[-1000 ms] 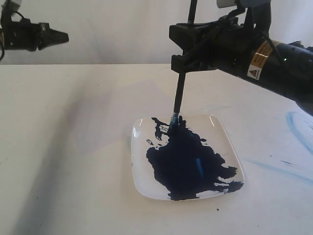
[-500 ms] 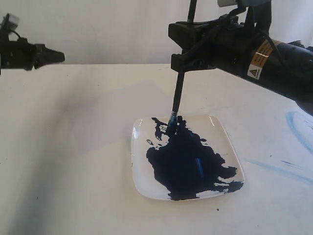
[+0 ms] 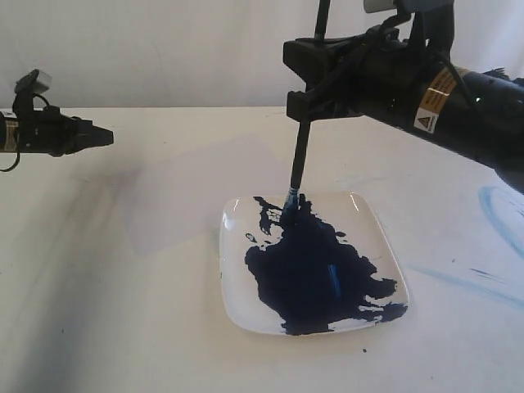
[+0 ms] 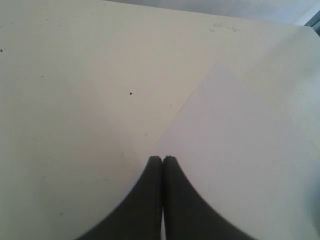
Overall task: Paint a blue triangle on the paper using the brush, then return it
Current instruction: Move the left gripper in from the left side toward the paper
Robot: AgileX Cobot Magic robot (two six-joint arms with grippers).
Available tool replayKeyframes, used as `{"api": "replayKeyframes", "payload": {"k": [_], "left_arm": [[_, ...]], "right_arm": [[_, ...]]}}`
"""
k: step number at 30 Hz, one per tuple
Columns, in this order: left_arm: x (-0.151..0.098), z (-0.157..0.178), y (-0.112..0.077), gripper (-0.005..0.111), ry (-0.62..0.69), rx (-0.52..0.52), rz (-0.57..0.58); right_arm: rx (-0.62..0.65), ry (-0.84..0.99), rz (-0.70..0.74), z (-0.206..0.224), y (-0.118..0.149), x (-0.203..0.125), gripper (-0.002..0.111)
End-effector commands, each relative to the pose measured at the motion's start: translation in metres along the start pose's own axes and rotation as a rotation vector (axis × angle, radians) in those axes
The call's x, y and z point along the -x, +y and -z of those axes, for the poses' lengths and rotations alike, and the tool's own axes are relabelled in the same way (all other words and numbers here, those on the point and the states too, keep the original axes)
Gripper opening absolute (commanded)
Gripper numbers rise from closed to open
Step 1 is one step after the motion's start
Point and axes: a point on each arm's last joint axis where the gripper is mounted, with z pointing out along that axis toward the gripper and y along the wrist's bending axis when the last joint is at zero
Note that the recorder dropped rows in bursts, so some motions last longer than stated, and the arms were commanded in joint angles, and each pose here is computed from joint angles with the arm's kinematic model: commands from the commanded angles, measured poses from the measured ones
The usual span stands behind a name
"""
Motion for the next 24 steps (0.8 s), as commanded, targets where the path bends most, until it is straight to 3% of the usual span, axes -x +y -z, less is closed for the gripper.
{"api": "replayKeyframes", "payload": {"k": [1,5,12,24], "left_arm": [[-0.007,0.000,-0.005,0.000,0.015,-0.023,0.001],[-0.030,-0.002,0.006,0.000,0.057,0.086,0.010],[-0.034,-0.040,-0.025,0.000,0.104,0.132,-0.058],[-0.044,-0.040,-0.020,0.000,0.128,0.185,-0.073]], "right_arm": [[0.007,-0.030,0.000,0.001,0.000,0.003,0.000],[0.024,-0.054,0.000,0.001,0.002,0.006,0.000],[0.024,-0.054,0.000,0.001,0.002,0.006,0.000],[0.024,-0.054,0.000,0.001,0.002,0.006,0.000]]}}
